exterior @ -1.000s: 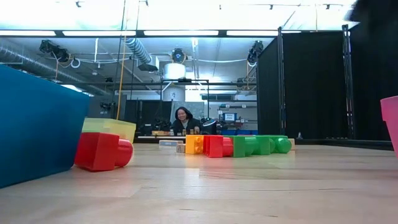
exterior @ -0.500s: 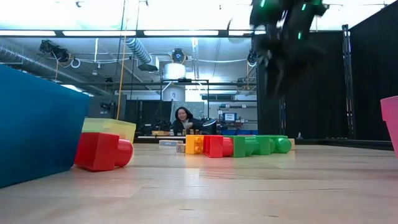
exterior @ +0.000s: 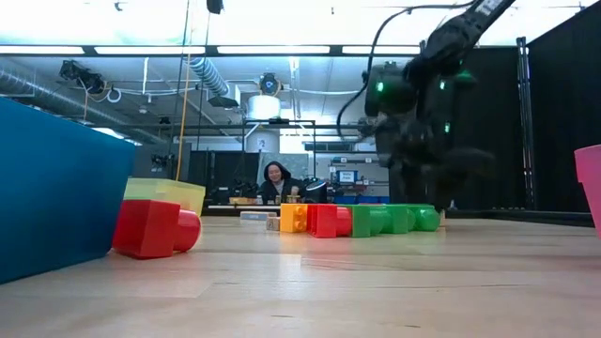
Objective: Sort blocks by size
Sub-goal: Put the wooden block into the red bin
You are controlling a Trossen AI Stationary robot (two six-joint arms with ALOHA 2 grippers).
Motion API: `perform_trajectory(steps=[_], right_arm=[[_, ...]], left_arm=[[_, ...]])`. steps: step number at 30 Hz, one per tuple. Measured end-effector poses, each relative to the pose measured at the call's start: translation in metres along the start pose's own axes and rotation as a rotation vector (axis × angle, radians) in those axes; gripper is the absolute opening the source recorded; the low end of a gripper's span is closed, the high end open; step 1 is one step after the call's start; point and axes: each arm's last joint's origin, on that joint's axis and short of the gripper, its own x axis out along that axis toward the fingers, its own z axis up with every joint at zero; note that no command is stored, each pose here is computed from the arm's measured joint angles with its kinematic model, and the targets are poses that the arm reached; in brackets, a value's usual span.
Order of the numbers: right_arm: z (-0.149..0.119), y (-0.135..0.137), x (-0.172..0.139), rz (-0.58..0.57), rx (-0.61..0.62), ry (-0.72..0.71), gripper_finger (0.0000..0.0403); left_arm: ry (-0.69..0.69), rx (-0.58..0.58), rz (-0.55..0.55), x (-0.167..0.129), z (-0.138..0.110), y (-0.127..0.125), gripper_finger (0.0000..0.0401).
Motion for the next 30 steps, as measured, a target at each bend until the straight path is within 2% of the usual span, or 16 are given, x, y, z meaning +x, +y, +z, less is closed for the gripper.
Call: perform_trajectory(steps=[3, 7, 11, 15, 17, 20, 23, 30], right_arm=[[0.0, 0.003, 0.01, -0.014, 0.014, 0.035, 0.0167], [0.002, 0.004, 0.009, -0.032, 0.067, 0.033, 0.0068], [0.002, 0.009, -0.007, -0.072, 0.151, 0.013, 0.0075], [0.004, 0.015, -0.054, -0.1, 0.251, -0.028, 0.0075], [0.006, 0.026, -0.081, -0.081, 0.335, -0.105, 0.0075], [0.007, 0.059, -0.115, 0.015, 0.443, -0.229, 0.0075], [0.008, 0.106, -0.135, 0.127, 0.52, -0.298, 0.0075], [0.008, 0.209, -0.147, 0.285, 0.737, -0.303, 0.0075]], left_arm=[[-0.007, 0.0, 0.021, 0.003, -0.001, 0.001, 0.0145], [-0.007, -0.001, 0.04, 0.004, -0.001, 0.001, 0.0145], [-0.014, -0.004, 0.037, 0.004, -0.001, 0.0, 0.0145], [-0.019, -0.032, 0.033, 0.004, 0.0, 0.0, 0.0145], [-0.015, -0.038, 0.013, 0.004, 0.0, -0.001, 0.0145], [0.002, -0.039, -0.042, 0.004, -0.001, -0.002, 0.0145], [0.015, -0.037, -0.079, 0.004, -0.001, -0.003, 0.0145], [0.02, -0.029, -0.092, 0.004, -0.002, -0.003, 0.0145]])
